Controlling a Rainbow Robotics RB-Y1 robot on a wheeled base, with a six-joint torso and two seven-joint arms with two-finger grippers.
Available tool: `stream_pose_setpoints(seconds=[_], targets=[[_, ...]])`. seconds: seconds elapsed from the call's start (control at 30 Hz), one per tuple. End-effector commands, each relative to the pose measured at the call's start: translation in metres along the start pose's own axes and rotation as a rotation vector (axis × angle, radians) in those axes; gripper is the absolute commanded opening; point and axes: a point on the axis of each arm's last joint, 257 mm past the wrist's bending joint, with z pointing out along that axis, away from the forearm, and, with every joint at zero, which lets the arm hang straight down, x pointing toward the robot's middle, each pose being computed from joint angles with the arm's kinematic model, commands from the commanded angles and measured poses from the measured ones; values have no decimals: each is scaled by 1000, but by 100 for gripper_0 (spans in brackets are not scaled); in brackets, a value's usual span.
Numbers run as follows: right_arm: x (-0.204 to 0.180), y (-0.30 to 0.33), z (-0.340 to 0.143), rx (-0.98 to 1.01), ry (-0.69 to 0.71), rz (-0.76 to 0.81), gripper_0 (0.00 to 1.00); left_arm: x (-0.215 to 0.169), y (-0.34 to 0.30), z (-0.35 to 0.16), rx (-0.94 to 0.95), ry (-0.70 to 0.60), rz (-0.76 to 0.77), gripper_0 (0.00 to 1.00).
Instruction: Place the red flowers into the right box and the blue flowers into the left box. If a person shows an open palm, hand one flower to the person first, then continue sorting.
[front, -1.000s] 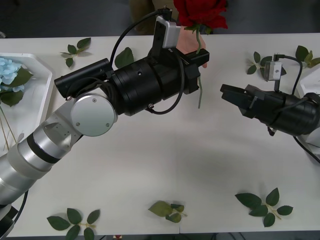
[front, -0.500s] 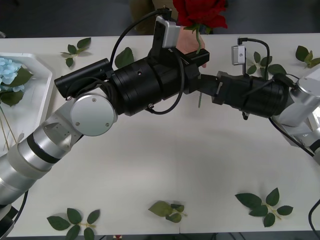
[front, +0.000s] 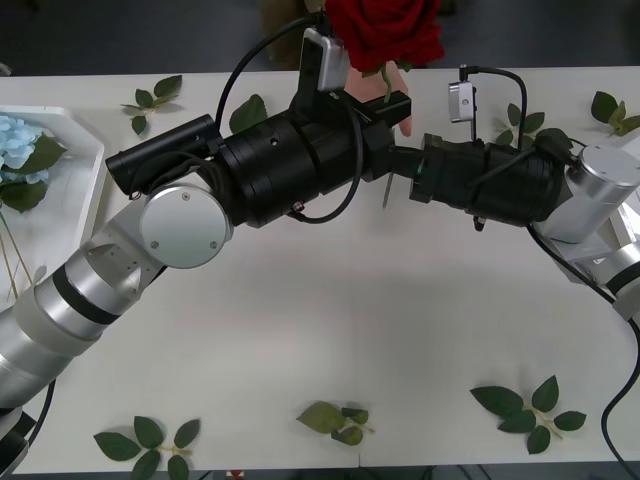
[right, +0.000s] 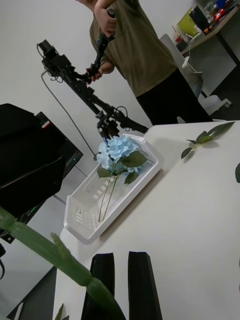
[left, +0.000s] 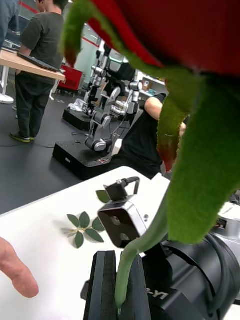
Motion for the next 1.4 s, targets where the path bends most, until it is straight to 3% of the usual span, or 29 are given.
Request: stream_pose_setpoints(seconds=[0.03,0.07,0.1,0.13,0.5,0.77,1.0,1.17,1.27,1.4], targets=[[-29,12,16,-28,-42,-59,0,-6,-7,-3,17,-10,22,1],[-29,13,16,-29,-43,-58,0,-5,-8,-3,19,-10,15,20],[-30,13,16,-29,-44,-57,0,-4,-7,-3,19,-9,3,86],[-30,13,16,-30,-46,-56,0,-4,-7,-3,19,-9,-4,100],[-38,-3,-7,25,-61,-63,0,-3,-8,-3,21,-8,-7,100],[-75,-25,-38,127,-128,-106,0,-4,-8,-3,21,-11,-3,100],[-120,-28,-13,262,-148,-329,0,-10,-3,-3,4,-34,-3,100],[-155,-28,10,304,-153,-393,0,-7,4,-7,-11,-21,47,100],[-173,-27,26,320,-147,-379,0,-2,24,-20,-34,29,106,100],[-194,-31,44,350,-150,-364,0,9,61,-64,11,285,153,100]])
